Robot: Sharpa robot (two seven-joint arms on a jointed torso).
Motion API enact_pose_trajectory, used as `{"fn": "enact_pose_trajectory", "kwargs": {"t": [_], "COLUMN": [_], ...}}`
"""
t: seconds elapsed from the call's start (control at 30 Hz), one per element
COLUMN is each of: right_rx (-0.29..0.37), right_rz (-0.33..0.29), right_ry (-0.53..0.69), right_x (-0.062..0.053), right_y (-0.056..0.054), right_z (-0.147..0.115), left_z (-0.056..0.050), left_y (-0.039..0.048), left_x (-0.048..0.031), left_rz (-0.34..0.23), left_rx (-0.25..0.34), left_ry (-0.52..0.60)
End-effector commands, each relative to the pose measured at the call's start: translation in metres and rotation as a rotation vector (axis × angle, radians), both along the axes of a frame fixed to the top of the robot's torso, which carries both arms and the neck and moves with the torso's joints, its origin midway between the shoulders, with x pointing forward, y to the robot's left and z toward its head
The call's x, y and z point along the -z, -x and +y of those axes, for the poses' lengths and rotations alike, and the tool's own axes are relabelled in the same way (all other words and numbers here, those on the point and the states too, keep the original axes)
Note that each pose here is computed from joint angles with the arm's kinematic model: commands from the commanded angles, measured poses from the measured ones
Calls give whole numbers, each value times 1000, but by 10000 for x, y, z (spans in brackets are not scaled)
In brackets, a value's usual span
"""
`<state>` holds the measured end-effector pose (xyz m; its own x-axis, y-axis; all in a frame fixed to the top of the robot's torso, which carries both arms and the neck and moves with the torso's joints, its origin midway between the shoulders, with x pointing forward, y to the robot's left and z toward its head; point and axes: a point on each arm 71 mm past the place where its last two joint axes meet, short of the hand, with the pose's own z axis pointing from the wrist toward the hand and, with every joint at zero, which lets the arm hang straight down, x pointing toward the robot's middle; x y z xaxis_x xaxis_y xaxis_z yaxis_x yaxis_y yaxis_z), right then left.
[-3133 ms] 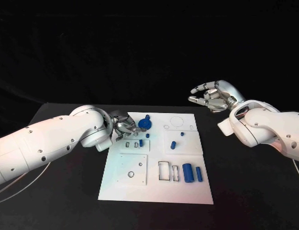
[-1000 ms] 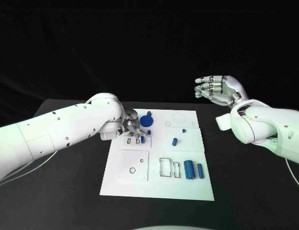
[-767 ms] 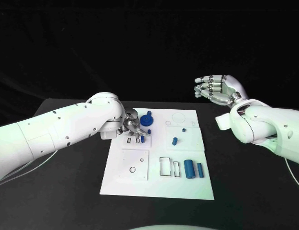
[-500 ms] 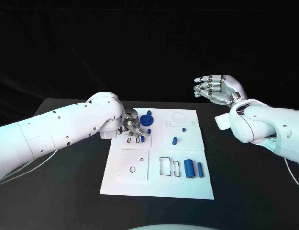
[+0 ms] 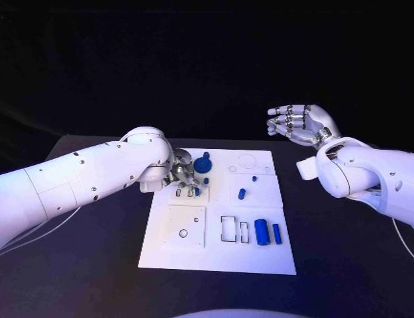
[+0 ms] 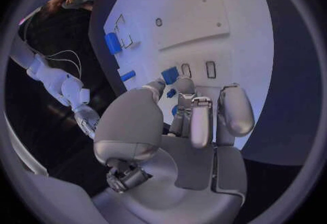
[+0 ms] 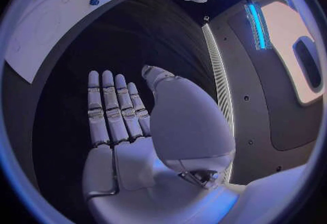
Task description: Assemble the parts on the task board
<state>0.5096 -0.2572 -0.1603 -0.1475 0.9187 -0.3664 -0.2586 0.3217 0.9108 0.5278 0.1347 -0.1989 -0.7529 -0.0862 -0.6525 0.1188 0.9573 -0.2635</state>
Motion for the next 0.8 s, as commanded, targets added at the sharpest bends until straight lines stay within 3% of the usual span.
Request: {"fn": "enact_pose_trajectory", "kwargs": {"t": [0.03,0.8], "right_rx": [-30,-33], "right_rz": [0,6], "right_ry": [1,1], "right_x": [7,22], "right_y": [5,3], "right_z": [26,35], "left_z": [-20,-46], "left_y": [12,30], "left_x": [6,25], "left_rz": [16,51], "left_rx": [13,9], "left_ry": [1,29]}}
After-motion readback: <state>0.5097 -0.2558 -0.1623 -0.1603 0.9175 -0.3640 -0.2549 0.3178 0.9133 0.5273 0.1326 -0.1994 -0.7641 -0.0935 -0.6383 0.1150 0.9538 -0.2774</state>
